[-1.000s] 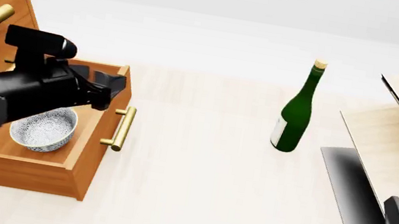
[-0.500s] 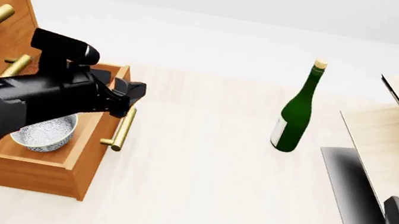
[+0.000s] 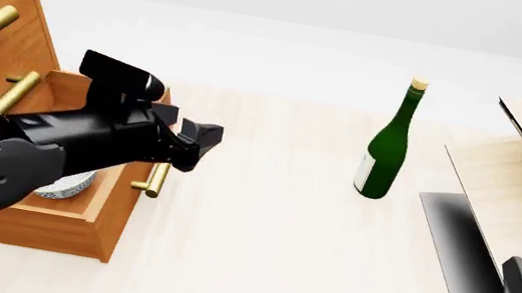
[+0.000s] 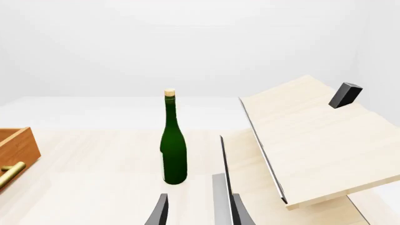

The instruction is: Put the bowl in the bottom drawer of the cabinet and close it.

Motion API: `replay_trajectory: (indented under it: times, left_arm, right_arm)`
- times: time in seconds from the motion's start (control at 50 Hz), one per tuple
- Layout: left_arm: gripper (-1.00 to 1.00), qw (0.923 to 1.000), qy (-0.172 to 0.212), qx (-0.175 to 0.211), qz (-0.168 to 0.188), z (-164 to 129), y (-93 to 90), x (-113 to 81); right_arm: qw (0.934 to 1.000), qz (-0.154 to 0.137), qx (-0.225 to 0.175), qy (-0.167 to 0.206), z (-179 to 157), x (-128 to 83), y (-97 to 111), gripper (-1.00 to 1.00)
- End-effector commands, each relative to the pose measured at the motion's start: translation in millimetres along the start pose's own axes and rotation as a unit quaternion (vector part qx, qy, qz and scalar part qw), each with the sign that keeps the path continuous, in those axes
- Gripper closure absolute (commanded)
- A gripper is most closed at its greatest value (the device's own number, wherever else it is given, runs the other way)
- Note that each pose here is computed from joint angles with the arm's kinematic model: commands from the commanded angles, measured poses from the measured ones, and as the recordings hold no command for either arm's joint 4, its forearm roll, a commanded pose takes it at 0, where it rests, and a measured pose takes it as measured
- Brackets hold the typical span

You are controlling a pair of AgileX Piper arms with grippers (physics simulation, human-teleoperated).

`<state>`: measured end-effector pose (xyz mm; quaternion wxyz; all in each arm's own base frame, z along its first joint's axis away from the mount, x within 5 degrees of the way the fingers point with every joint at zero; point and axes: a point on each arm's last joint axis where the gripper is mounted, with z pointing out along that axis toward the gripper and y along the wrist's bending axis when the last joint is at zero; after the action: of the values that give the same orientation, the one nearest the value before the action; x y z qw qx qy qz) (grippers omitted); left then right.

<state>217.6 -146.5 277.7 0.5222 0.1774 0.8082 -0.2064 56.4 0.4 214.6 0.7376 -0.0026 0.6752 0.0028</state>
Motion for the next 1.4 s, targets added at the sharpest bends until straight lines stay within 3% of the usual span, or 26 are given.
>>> replay_trajectory:
  times: [0.02, 0.22, 0.34, 0.64, 1.0, 1.18, 1.4]
  left_arm:
    - [-1.0, 0.9996, 0.01, 0.025, 0.006, 6, -15.2, 2.4]
    - [-1.0, 0.9983, 0.028, 0.051, 0.008, 12, -31.8, 7.2]
    - [-1.0, 0.9973, 0.036, 0.063, -0.008, 13, -39.1, 14.5]
    - [-1.0, 0.9962, 0.041, 0.061, -0.046, 8, -36.0, 25.0]
    - [-1.0, 0.9918, 0.051, 0.053, -0.104, 5, -27.9, 52.7]
    - [-1.0, 0.9865, 0.072, 0.039, -0.142, 11, -21.0, 76.5]
    - [-1.0, 0.9809, 0.106, 0.019, -0.162, 20, -15.4, 93.7]
  right_arm:
    - [1.0, 0.0, 0.0, 0.0, 0, 0, 0, -1.0]
    - [1.0, 0.0, 0.0, 0.0, 0, 0, 0, -1.0]
    - [1.0, 0.0, 0.0, 0.0, 0, 0, 0, -1.0]
    - [1.0, 0.0, 0.0, 0.0, 0, 0, 0, -1.0]
    - [1.0, 0.0, 0.0, 0.0, 0, 0, 0, -1.0]
    - [1.0, 0.0, 0.0, 0.0, 0, 0, 0, -1.0]
    - [1.0, 0.0, 0.0, 0.0, 0, 0, 0, -1.0]
